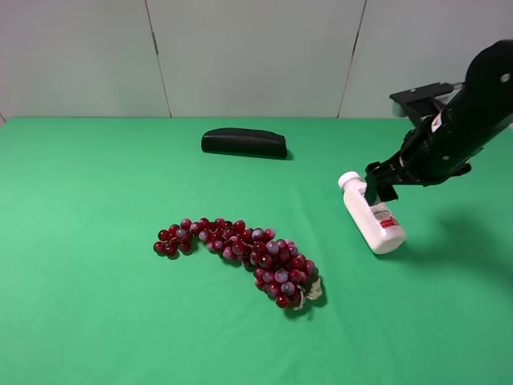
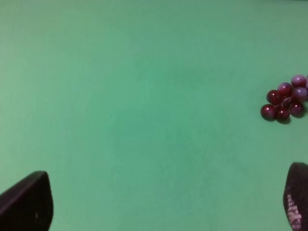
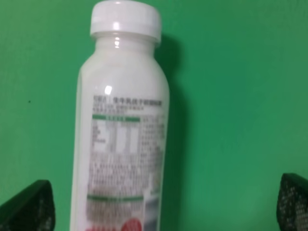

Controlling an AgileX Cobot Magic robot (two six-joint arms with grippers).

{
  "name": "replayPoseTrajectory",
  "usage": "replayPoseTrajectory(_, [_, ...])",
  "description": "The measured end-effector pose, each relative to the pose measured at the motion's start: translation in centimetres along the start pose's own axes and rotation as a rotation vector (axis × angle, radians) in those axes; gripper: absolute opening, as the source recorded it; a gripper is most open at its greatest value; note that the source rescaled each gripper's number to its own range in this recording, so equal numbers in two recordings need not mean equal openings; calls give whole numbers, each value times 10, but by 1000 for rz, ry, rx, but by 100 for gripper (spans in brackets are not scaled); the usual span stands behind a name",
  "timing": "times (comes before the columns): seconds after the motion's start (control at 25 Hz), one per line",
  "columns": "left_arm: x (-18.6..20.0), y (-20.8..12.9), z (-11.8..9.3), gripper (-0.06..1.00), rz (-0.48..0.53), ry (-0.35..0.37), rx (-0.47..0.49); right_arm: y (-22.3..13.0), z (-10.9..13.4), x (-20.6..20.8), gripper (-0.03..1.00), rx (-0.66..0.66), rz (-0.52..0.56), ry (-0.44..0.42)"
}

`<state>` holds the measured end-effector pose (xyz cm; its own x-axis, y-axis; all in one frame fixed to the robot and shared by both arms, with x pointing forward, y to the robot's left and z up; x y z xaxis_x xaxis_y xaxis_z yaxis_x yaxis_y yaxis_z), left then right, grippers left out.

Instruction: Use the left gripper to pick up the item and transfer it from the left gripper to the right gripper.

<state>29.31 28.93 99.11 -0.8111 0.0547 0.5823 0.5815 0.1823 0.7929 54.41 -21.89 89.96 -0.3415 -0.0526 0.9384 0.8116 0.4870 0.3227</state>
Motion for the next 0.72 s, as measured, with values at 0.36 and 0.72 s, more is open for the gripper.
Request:
replayPoseTrajectory(0.36, [0, 0, 0, 89, 0, 0, 0, -14, -1, 65, 99, -23, -46, -19])
replayPoseTrajectory(0.72, [0, 0, 0, 89, 0, 0, 0, -38, 12, 130, 99, -97, -138, 16])
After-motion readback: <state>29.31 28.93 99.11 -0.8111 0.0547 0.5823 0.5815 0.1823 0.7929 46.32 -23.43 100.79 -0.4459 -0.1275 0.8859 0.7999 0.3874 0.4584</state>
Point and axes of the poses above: a point on each arm's last joint axis where the gripper is mounted, x pointing back along that axis away from the gripper, z along the wrist's bending axis when the last joint is at zero, y = z × x, the point moved 8 cm from there along -x, pointing out along that axis toward the gripper, and after that the axes turned 12 degrees about x, right-handed, at the moved point
